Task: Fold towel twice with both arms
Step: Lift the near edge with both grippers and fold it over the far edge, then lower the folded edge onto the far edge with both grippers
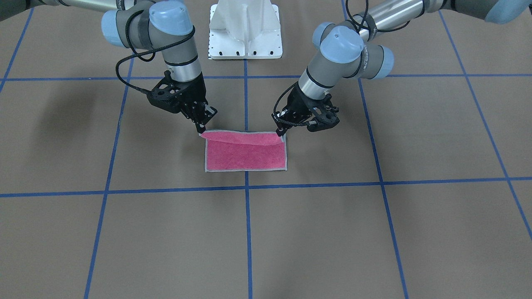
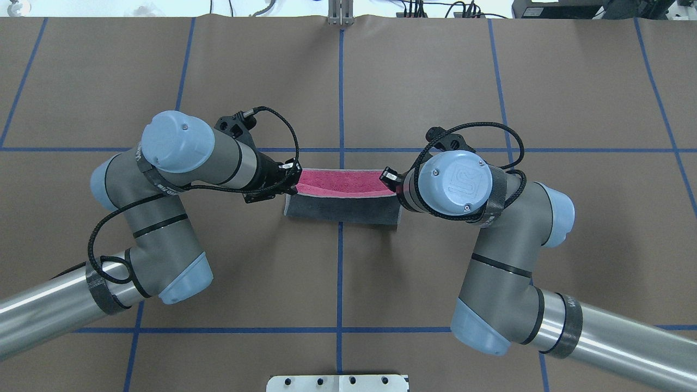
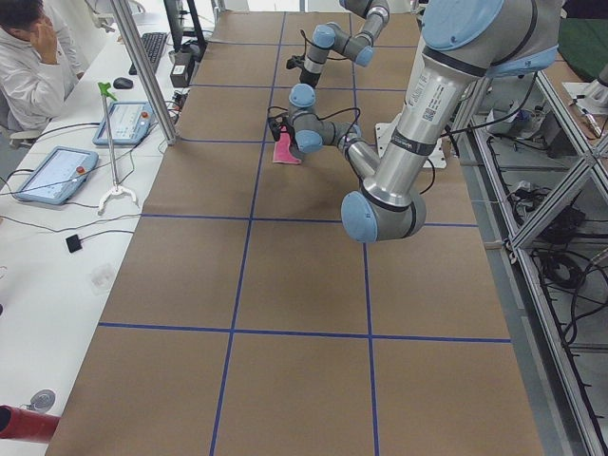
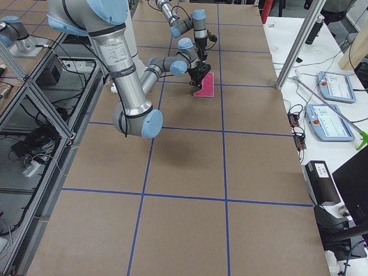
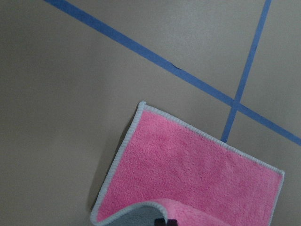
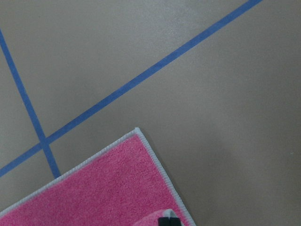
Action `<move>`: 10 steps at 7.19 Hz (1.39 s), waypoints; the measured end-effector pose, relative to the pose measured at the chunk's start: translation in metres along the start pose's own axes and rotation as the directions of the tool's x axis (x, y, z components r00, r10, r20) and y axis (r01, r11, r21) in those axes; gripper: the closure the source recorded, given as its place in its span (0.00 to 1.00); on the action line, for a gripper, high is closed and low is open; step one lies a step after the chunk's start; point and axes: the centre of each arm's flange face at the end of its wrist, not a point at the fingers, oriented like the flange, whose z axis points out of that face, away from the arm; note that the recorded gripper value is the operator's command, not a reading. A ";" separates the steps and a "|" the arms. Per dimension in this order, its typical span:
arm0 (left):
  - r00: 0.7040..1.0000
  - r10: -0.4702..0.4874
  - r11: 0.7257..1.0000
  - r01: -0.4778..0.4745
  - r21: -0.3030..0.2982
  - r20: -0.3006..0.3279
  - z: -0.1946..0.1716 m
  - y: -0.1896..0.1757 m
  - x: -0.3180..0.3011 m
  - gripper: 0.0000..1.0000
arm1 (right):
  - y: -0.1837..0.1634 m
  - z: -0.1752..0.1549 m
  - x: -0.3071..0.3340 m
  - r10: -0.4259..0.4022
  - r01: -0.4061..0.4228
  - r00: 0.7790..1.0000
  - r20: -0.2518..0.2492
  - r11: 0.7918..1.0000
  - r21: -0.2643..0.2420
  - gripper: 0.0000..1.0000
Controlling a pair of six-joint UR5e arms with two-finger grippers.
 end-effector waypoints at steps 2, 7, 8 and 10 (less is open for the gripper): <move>1.000 -0.001 1.000 0.001 0.010 0.004 0.004 -0.003 -0.001 1.00 | -0.006 0.004 -0.002 0.001 -0.001 1.000 -0.004 1.000 0.009 1.00; 1.000 -0.003 0.999 0.003 0.051 0.006 0.014 -0.013 0.007 1.00 | -0.013 0.021 -0.025 0.006 -0.007 1.000 0.022 1.000 0.018 1.00; 1.000 -0.006 0.998 0.005 0.061 0.009 0.017 -0.017 0.008 1.00 | -0.015 0.022 -0.025 0.007 -0.008 1.000 0.022 1.000 0.020 1.00; 1.000 -0.011 0.997 0.010 0.071 0.016 0.021 -0.023 0.009 1.00 | -0.017 0.026 -0.025 0.006 -0.006 1.000 0.016 1.000 0.023 1.00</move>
